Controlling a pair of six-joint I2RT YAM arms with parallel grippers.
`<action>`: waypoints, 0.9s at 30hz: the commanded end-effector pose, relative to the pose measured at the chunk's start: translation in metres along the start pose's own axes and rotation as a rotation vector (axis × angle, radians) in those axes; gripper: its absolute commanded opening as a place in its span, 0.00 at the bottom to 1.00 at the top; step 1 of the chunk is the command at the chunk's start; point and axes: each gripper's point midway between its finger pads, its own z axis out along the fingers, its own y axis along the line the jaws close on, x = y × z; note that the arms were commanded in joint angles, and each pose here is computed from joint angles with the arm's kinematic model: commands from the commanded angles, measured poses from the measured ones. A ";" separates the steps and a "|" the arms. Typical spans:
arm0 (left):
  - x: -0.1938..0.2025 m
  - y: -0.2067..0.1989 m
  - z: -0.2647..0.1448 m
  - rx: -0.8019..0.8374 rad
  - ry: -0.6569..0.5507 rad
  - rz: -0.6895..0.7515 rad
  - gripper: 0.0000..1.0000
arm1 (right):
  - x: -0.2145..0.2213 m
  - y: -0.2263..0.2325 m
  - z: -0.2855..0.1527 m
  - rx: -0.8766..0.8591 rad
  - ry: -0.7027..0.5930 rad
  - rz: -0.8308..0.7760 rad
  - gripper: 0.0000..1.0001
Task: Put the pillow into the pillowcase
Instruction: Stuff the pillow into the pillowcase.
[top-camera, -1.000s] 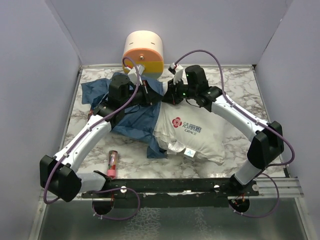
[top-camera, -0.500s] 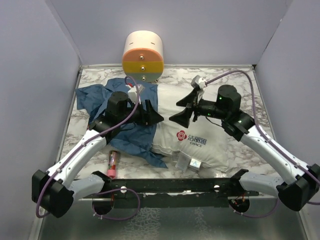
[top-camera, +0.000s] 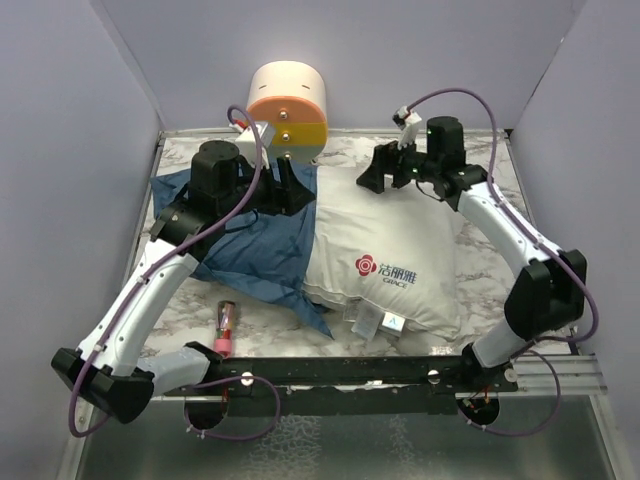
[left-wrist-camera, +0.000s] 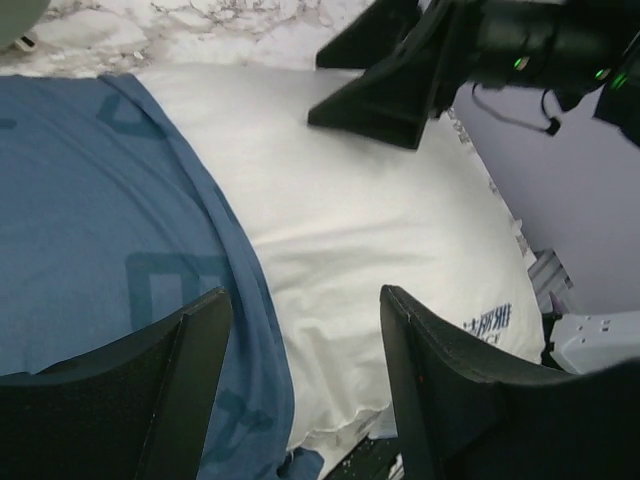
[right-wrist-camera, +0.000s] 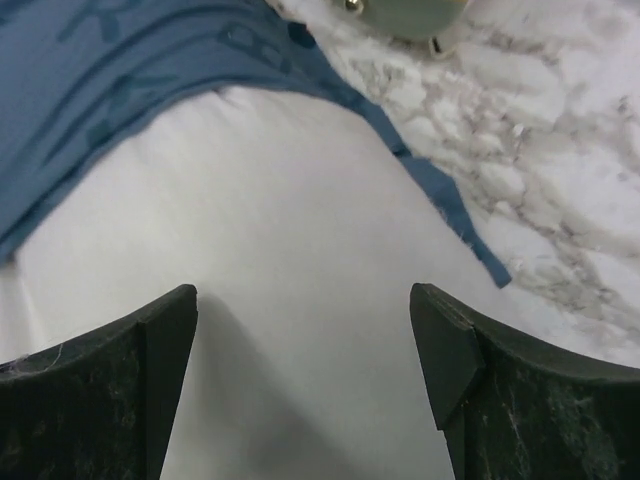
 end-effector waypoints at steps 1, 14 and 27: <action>-0.039 0.007 0.019 -0.045 -0.095 -0.042 0.63 | 0.048 0.024 0.017 -0.160 0.175 0.038 0.80; -0.030 0.097 0.075 -0.374 0.096 0.077 0.62 | 0.135 0.119 0.003 -0.217 0.224 -0.105 0.01; 0.024 0.128 0.068 -0.530 0.369 0.214 0.52 | 0.138 0.130 0.002 -0.215 0.202 -0.112 0.01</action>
